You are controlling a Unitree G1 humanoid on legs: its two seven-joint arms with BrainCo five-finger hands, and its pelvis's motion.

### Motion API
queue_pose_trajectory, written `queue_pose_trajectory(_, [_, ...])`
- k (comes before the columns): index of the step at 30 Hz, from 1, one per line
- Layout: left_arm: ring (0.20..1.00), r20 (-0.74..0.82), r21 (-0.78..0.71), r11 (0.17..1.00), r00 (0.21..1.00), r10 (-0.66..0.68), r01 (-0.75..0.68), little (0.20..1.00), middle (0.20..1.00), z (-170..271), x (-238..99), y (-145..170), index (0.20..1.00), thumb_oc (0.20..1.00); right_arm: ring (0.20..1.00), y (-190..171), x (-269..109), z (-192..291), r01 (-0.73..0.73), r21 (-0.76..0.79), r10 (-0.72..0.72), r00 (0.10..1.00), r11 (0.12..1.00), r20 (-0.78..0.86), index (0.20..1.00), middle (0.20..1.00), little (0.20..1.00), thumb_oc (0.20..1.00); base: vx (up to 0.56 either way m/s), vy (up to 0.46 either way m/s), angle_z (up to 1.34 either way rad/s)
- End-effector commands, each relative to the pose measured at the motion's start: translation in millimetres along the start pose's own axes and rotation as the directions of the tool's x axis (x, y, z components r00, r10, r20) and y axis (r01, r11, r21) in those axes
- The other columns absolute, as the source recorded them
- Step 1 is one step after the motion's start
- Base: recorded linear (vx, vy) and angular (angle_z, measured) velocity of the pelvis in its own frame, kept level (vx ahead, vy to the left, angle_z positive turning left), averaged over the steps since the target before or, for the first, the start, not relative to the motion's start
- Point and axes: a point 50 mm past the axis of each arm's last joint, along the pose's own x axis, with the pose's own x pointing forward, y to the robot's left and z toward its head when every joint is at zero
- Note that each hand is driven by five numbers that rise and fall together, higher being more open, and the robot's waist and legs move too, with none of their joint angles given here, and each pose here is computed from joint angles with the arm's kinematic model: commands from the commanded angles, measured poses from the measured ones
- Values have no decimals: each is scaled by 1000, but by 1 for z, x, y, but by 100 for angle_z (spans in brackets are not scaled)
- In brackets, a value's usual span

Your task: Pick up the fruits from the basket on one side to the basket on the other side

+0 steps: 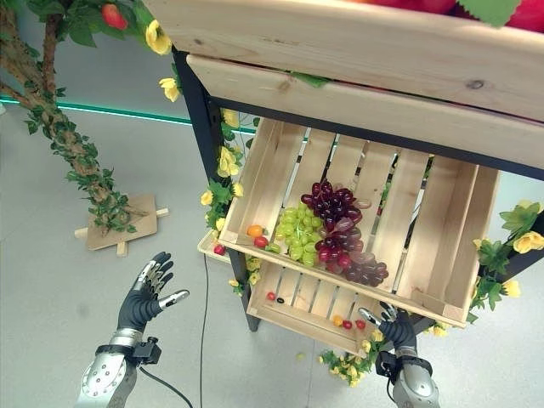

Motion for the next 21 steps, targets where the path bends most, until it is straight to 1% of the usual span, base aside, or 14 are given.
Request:
queue_pose_trajectory(1, [1000,106,-25,998,993,55,-52,1000,1000,18,6,18,1000,1000,1000,-8,13,74,49,46,-62,927,998,370,1000,1000,1000,1000,-11,4,-4])
queue_pose_trajectory(4, [1000,104,-61,995,991,89,-83,1000,1000,16,6,20,1000,1000,1000,-11,9,83,67,45,-80,906,997,415,1000,1000,1000,1000,-4,2,-5])
queue_pose_trajectory(6, [1000,109,-58,995,990,93,-87,1000,1000,17,6,20,1000,1000,1000,-13,8,84,86,44,-96,903,995,420,1000,1000,1000,1000,-8,3,-9])
queue_pose_trajectory(21, [1000,136,-31,991,982,134,-131,1000,1000,21,9,25,1000,1000,1000,-20,9,81,146,34,-147,901,989,407,1000,1000,1000,1000,-6,5,-3])
